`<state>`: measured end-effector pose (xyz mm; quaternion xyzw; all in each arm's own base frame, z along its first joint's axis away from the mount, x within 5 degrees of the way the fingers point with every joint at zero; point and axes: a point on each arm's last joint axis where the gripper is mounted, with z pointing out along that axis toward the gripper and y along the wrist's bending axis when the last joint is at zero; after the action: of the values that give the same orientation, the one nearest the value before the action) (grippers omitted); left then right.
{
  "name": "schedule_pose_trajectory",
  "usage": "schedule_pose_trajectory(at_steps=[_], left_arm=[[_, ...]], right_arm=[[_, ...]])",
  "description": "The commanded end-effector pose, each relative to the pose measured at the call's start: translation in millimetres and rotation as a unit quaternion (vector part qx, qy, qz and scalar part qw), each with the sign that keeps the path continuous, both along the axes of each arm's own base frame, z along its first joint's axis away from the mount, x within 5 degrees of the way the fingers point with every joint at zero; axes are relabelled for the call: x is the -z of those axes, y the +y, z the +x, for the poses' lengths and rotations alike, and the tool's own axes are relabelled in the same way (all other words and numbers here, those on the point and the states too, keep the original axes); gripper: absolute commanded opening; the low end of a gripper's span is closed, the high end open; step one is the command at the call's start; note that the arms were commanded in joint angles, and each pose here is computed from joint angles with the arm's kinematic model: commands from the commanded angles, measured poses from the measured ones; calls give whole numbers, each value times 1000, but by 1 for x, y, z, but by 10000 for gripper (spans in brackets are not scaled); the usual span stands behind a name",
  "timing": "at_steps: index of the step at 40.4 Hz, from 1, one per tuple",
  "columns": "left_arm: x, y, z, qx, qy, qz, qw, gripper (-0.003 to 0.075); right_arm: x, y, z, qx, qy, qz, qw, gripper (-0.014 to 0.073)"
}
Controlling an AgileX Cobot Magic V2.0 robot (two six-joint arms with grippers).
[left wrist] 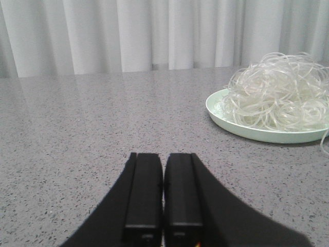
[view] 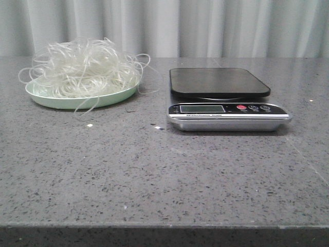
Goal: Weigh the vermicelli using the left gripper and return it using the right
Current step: 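Move the left gripper above the vermicelli on the green plate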
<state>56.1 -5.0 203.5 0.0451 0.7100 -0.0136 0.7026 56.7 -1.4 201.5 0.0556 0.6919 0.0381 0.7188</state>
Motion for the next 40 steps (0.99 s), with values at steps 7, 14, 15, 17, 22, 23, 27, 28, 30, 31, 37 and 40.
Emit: schedule_pose_trajectory(at_steps=[7, 14, 15, 17, 22, 23, 27, 28, 30, 31, 37, 40], left_arm=[[-5, 1, -2, -3, -44, -10, 999, 137], [-5, 1, -2, -3, -44, -10, 999, 137], [-5, 1, -2, -3, -44, -10, 999, 137], [-6, 1, -2, -3, -47, -10, 999, 137], [-9, 1, -2, -5, -64, -11, 998, 137], [-9, 1, -2, -5, -65, -11, 998, 137], [-10, 1, -2, -5, -69, -12, 998, 137], [-10, 1, -2, -5, -69, -12, 998, 137], [-10, 1, -2, -5, -71, -12, 997, 137], [-11, 1, -2, -5, -73, -12, 997, 137], [-18, 2, -3, -9, -112, -16, 993, 137], [-27, 3, -5, -14, -162, -20, 987, 137]], right_arm=[[-11, -1, -2, 9, -52, -2, 999, 151], [-11, -1, -2, 9, -52, -2, 999, 151], [-11, -1, -2, 9, -52, -2, 999, 151], [-11, -1, -2, 9, -52, -2, 999, 151], [-11, -1, -2, 9, -52, -2, 999, 151], [-11, -1, -2, 9, -52, -2, 999, 151], [-11, -1, -2, 9, -52, -2, 999, 151], [-11, -1, -2, 9, -52, -2, 999, 151], [-11, -1, -2, 9, -52, -2, 999, 151], [-11, -1, -2, 9, -52, -2, 999, 151], [-11, -1, -2, 9, -52, -2, 999, 151], [-11, -1, -2, 9, -52, -2, 999, 151]])
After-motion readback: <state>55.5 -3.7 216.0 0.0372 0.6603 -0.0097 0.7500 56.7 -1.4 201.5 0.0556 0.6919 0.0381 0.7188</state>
